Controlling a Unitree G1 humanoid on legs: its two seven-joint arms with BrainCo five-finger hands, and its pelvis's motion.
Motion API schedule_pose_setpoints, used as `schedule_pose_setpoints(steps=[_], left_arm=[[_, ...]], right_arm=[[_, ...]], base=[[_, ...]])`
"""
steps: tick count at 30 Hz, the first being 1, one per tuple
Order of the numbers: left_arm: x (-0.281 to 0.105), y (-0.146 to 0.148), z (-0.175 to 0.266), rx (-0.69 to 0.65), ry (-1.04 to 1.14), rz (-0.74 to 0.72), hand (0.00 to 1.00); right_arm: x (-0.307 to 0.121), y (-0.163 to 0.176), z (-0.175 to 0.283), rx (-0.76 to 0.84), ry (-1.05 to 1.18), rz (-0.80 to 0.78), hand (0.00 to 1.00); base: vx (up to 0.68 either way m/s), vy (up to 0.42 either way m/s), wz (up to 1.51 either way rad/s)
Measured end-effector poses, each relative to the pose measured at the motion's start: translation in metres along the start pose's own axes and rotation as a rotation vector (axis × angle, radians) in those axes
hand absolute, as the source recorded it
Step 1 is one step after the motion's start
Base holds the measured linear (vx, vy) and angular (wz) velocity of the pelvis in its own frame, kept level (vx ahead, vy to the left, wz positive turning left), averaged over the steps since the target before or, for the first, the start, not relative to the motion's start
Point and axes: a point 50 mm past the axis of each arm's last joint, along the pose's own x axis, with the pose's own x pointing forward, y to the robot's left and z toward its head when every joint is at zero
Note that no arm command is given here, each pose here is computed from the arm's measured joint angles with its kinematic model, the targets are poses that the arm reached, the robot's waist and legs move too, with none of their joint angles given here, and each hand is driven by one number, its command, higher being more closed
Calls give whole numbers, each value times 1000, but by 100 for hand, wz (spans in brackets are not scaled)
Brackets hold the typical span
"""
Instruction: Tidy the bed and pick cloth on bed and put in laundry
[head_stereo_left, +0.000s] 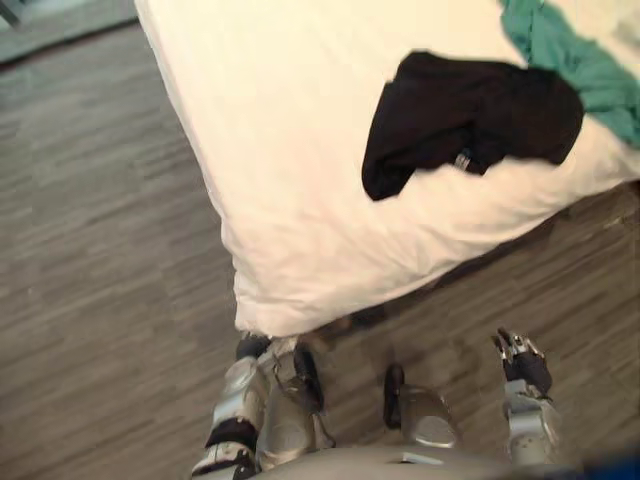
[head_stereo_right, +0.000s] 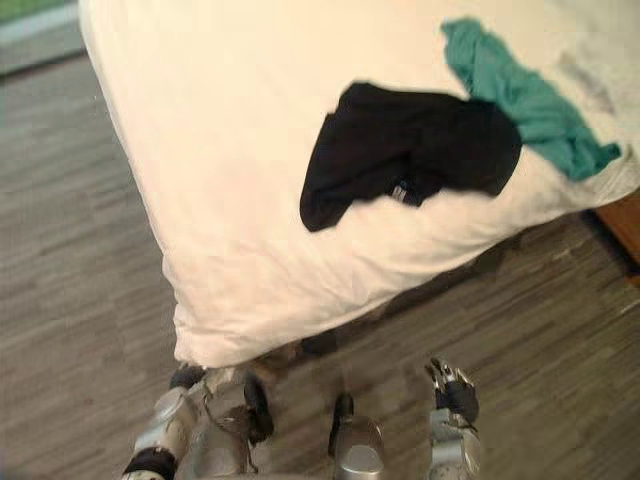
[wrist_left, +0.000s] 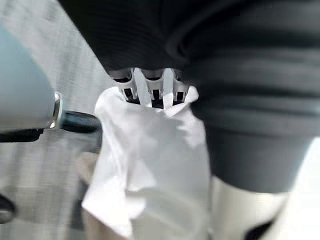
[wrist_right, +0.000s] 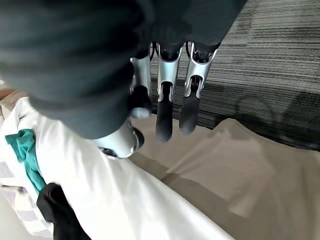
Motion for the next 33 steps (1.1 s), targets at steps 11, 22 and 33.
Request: schedule_pose_setpoints(steps=[11, 22, 33], left_arm=[[-25, 3, -65, 72, 183, -77, 0], [-37, 37, -81, 185, 249, -17, 0], [-22, 31, -67, 382, 305, -68, 0]], right_arm=[[-50, -33, -59, -49, 208, -172, 0], [-34, -14, -63, -240, 260, -144, 0], [-1, 34, -87, -417, 493, -166, 0]], base=[[-35, 40, -40], [-6, 1, -53], [32, -21, -70]])
